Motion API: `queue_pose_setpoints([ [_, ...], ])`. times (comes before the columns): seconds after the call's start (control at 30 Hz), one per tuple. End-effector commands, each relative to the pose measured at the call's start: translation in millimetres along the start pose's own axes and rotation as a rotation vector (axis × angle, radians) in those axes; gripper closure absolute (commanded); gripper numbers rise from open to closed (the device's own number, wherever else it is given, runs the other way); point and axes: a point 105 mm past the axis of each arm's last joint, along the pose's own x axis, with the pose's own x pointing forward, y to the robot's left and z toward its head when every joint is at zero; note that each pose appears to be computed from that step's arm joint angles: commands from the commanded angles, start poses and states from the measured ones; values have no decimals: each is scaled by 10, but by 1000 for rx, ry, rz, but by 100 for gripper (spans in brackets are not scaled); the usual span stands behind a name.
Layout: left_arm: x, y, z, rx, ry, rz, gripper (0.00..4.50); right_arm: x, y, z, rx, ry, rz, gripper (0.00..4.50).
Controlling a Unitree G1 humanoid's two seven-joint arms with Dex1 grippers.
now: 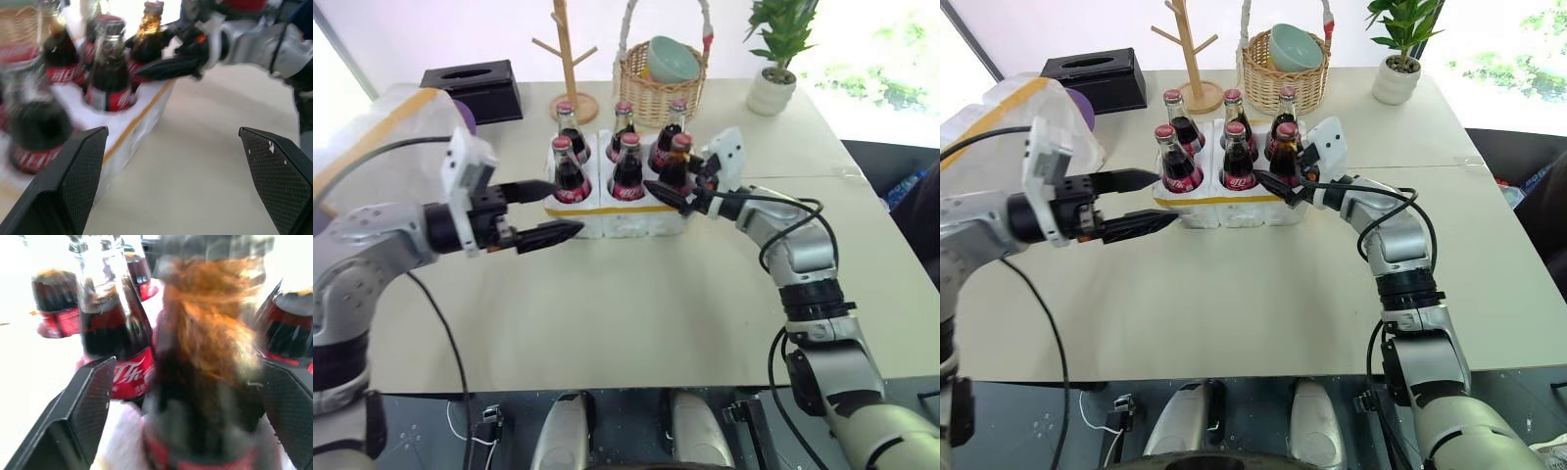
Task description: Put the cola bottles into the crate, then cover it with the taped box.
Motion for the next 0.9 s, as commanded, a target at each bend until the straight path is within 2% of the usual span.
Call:
queue_pose_setpoints([
  [0.03, -493, 83, 81, 65, 57, 166, 0, -352, -75, 381, -68, -69, 32, 3],
  [0.1, -787, 120, 84, 70, 114, 239, 0, -531, -92, 506, -91, -67, 61, 3],
  [0.2, -1545, 216, 127, 14, 249, 384, 0, -902, -122, 779, -78, -38, 138, 3],
  [0.27, -1886, 233, 143, -22, 325, 416, 0, -1051, -119, 906, -86, -30, 170, 3],
  [0.47, -2550, 594, 141, -66, 575, 510, 0, -1212, -104, 1142, -135, -29, 236, 3],
  [0.57, -2662, 782, 133, -70, 613, 558, 0, -1218, -86, 1247, -153, -57, 254, 3],
  [0.63, -2681, 882, 43, -72, 643, 580, 0, -1196, -89, 1298, -150, -74, 248, 3],
  [0.9, -2535, 1308, -232, -43, 717, 623, 0, -1243, -90, 1344, -168, -81, 206, 3],
])
